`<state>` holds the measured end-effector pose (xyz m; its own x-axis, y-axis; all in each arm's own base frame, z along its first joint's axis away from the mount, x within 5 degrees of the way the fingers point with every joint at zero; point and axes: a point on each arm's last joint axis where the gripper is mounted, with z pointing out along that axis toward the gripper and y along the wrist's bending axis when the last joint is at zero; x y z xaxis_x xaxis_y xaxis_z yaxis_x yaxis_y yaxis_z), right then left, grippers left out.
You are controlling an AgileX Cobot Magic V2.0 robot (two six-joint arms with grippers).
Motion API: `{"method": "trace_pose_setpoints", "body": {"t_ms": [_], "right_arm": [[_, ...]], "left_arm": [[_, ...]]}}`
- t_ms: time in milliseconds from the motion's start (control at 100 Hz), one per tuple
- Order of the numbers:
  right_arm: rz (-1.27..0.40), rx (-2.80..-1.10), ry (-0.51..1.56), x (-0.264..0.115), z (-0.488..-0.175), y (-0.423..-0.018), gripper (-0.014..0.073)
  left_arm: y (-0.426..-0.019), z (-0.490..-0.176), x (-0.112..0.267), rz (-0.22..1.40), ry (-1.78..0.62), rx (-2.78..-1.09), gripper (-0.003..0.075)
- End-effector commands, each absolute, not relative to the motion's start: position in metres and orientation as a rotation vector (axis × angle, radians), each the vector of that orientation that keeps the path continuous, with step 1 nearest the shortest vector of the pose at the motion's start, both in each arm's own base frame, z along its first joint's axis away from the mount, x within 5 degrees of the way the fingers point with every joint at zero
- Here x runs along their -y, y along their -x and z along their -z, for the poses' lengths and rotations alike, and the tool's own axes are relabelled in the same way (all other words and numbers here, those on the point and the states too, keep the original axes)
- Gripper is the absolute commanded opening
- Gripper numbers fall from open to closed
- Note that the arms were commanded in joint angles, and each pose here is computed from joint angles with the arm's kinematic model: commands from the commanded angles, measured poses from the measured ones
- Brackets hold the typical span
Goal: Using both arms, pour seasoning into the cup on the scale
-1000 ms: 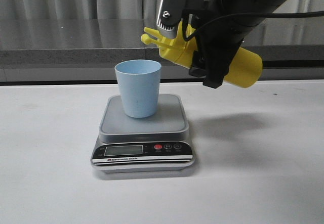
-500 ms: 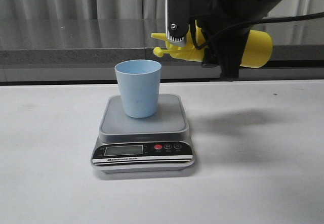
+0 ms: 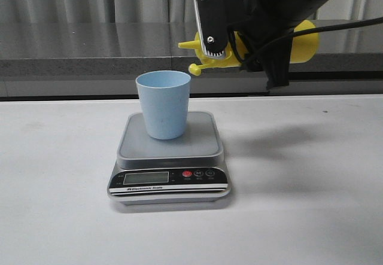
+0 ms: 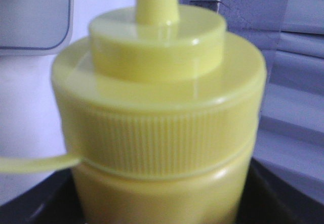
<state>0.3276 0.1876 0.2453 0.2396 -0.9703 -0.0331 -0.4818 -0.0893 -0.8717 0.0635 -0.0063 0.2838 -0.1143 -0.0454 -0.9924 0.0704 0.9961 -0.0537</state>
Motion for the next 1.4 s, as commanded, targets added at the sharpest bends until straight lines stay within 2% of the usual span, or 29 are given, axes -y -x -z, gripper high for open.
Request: {"method": "trace_pose_setpoints", "body": {"t_ms": [0,700,910,1390], "right_arm": [[0.841,-1.271,1.654,-0.1868,-0.2755,-0.3263,0.0139],[0.851,-1.287,1.629,-0.1885,-0.2764,-0.3251,0.0139],[0.776,-1.376,1.530,-0.1883,-0.2764,-0.3251,0.0139],[0.463,-1.722,1.192,-0.1803,-0.2712,-0.3246,0.0139]], "left_arm": [[-0.0638,-0.2983,0.0056,0.110,0.004,-1.596,-0.0020],[-0.0638,-0.2983,0.0056,0.110,0.004,-1.596,-0.0020],[-0.0638,-0.2983,0.0056,0.110,0.004,-1.596,-0.0020],[-0.0638,-0.2983,0.0056,0.110,0.004,-1.596,-0.0020]]}}
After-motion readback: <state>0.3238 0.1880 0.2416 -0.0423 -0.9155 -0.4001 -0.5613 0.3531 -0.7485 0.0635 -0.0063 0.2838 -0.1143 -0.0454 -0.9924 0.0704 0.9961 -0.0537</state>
